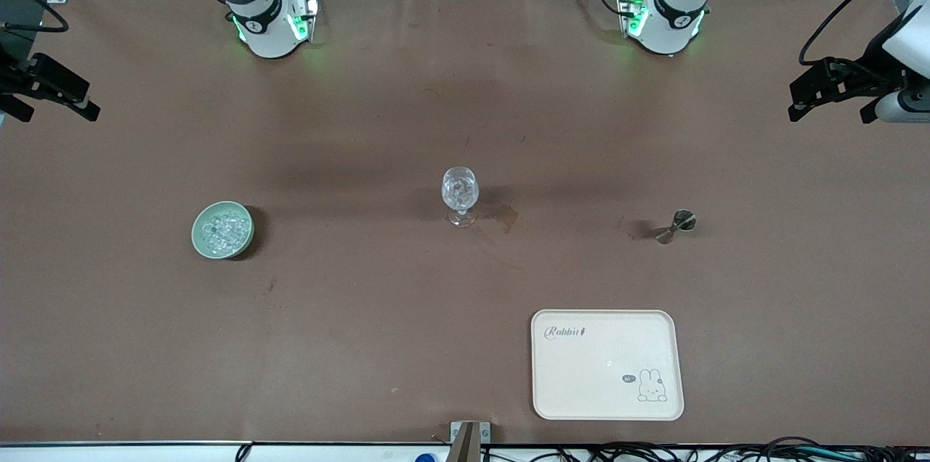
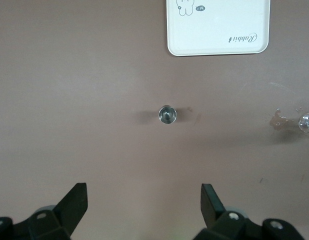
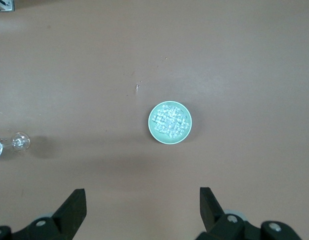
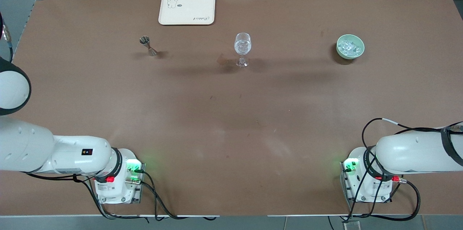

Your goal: Pour wine and add ice with both arms

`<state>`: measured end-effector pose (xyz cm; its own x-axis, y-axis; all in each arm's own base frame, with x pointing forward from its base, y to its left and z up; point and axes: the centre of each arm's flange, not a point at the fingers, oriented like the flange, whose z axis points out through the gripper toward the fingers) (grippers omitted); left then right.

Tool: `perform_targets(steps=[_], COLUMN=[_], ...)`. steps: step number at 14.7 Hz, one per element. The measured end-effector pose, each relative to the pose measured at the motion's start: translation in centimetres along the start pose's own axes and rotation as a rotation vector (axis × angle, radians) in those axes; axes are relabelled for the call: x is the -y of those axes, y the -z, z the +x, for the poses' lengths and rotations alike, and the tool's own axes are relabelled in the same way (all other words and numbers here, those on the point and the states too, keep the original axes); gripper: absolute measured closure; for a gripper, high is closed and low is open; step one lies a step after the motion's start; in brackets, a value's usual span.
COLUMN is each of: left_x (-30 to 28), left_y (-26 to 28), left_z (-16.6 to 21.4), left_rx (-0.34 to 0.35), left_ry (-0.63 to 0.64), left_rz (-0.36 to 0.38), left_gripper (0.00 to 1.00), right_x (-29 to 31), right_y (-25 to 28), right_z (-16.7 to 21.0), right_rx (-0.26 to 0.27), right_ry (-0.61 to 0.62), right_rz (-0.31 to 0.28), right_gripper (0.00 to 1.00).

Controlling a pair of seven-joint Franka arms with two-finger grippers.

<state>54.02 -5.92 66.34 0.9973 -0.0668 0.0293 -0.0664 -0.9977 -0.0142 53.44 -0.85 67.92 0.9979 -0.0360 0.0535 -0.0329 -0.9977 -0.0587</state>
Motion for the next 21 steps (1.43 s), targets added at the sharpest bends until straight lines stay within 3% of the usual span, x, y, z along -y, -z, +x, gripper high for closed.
perform_targets(steps=[7, 13, 15, 21], left_x=[1.4, 4.3, 4.4, 6.8], left_y=[-0.5, -8.0, -11.1, -18.2], left_z=[0.3, 4.2, 5.7, 8.2], left_rx=[0.01, 0.105, 0.139, 0.248], left_ry=[0.028, 0.071, 0.125, 0.449], left_rz=[0.0, -0.01, -0.054, -0.23], left_gripper=[0.0, 0.0, 0.0, 0.0], right_x=[0.0, 0.0, 0.0, -0.1], right_y=[0.0, -0.1, -0.1, -0.2], right_z=[0.0, 0.0, 0.0, 0.0], right_rx=[0.003, 0.003, 0.003, 0.007], right_ry=[0.003, 0.004, 0.004, 0.003], right_rz=[0.0, 0.0, 0.0, 0.0], right_gripper=[0.0, 0.0, 0.0, 0.0])
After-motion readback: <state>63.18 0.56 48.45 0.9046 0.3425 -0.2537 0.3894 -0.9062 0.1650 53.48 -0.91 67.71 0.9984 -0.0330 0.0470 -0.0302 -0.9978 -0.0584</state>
